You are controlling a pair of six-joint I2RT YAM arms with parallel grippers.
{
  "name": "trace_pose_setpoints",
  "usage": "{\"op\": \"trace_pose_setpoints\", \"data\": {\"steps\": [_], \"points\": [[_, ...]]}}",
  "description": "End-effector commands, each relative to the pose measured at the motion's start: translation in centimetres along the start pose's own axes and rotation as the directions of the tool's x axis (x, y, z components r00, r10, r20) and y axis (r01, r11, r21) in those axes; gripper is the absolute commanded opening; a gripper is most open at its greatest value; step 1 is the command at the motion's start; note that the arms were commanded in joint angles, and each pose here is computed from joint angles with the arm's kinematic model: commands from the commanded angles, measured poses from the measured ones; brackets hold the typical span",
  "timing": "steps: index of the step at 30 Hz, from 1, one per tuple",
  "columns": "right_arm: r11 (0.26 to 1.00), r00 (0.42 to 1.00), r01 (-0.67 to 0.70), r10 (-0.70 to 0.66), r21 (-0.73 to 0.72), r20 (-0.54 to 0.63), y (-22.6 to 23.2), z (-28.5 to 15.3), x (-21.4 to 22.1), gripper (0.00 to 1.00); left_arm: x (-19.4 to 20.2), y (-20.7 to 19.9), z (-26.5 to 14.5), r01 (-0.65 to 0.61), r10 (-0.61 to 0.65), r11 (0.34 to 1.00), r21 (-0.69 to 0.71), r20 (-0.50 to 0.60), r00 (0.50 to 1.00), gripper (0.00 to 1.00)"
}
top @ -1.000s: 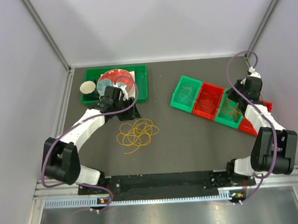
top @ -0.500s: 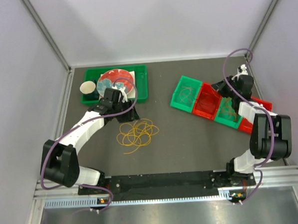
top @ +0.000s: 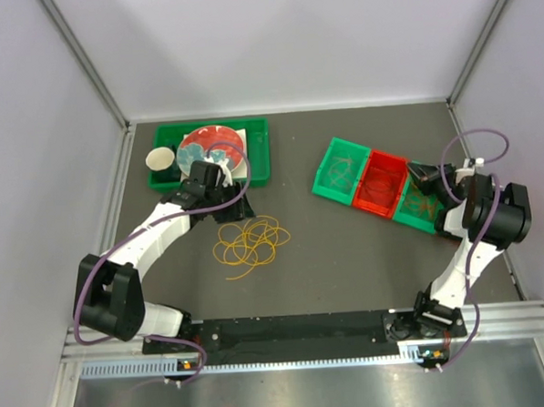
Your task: Untangle the cables
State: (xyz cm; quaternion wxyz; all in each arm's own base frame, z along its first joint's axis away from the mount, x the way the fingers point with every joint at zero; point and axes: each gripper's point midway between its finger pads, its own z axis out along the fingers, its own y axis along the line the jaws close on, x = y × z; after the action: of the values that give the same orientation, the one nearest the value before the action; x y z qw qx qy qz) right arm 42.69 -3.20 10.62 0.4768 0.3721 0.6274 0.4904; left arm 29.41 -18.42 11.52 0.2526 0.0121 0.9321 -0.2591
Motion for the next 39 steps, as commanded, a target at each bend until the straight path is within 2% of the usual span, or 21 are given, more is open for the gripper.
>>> {"op": "trace_pose_setpoints", "data": {"steps": [1, 4, 8, 9, 10, 13, 19, 22, 26, 29, 30, 34, 39], "points": [[0.987, 0.999, 0.038, -0.04, -0.159, -0.012, 2.9, -1.2, 1.0, 0.0, -1.0, -0.7, -0.5, -0.023, 0.021, 0.999, 0.036, 0.059, 0.998, 0.52], [0.99, 0.996, 0.083, -0.086, -0.113, -0.024, 2.8, -1.4, 1.1, 0.0, -0.9, -0.7, -0.3, -0.018, 0.016, 0.999, 0.037, 0.054, 0.998, 0.52], [0.968, 0.967, 0.252, -0.252, -0.008, -0.038, 3.3, -1.8, 1.0, 0.0, -0.8, -0.7, -0.2, -0.018, 0.016, 0.999, 0.044, 0.056, 0.998, 0.52], [0.969, 0.972, 0.231, -0.225, 0.093, -0.071, 1.6, -2.1, 1.4, 0.0, -0.9, -0.6, -0.1, -0.016, 0.014, 0.999, 0.045, 0.058, 0.998, 0.52], [0.929, 0.933, 0.36, -0.356, 0.086, -0.061, 3.7, -2.3, 0.6, 0.0, -0.8, -0.7, 0.0, -0.016, 0.014, 0.999, 0.05, 0.056, 0.998, 0.52], [0.831, 0.862, 0.507, -0.496, 0.231, -0.105, 4.4, -3.1, 0.1, 0.0, -0.8, -0.7, 0.2, -0.012, 0.009, 0.998, 0.055, 0.057, 0.998, 0.52], [0.679, 0.77, 0.615, -0.628, 0.402, -0.117, 5.5, -5.1, -1.7, 0.0, -0.5, -0.7, 0.2, -0.016, 0.012, 0.998, 0.061, 0.057, 0.998, 0.52], [0.65, 0.763, 0.617, -0.631, 0.445, -0.136, 4.8, -6.1, -1.7, 0.0, -0.2, -0.6, 0.3, -0.014, 0.01, 0.998, 0.066, 0.052, 0.999, 0.52], [0.612, 0.783, 0.594, -0.59, 0.523, -0.199, 3.1, -7.5, -1.4, 0.0, 0.1, -0.6, 0.4, -0.01, 0.007, 0.997, 0.072, 0.047, 0.999, 0.52], [0.507, 0.757, 0.605, -0.605, 0.614, -0.247, 1.5, -9.1, -1.6, 0.0, 0.0, -0.7, 0.3, -0.009, 0.005, 0.997, 0.077, 0.053, 0.999, 0.52], [0.495, 0.754, 0.61, -0.602, 0.619, -0.262, 1.2, -9.3, -1.4, 0.0, 0.0, -0.8, 0.3, -0.012, 0.008, 0.997, 0.079, 0.052, 0.999, 0.52], [0.482, 0.763, 0.611, -0.572, 0.628, -0.302, -0.8, -9.0, -0.7, 0.0, 0.2, -0.8, 0.4, -0.008, 0.004, 0.996, 0.087, 0.049, 0.999, 0.52], [0.41, 0.719, 0.662, -0.585, 0.628, -0.376, -1.6, -7.0, 0.2, 0.0, 0.0, -0.7, 0.3, -0.008, 0.004, 0.997, 0.08, 0.059, 0.998, 0.52]]}}
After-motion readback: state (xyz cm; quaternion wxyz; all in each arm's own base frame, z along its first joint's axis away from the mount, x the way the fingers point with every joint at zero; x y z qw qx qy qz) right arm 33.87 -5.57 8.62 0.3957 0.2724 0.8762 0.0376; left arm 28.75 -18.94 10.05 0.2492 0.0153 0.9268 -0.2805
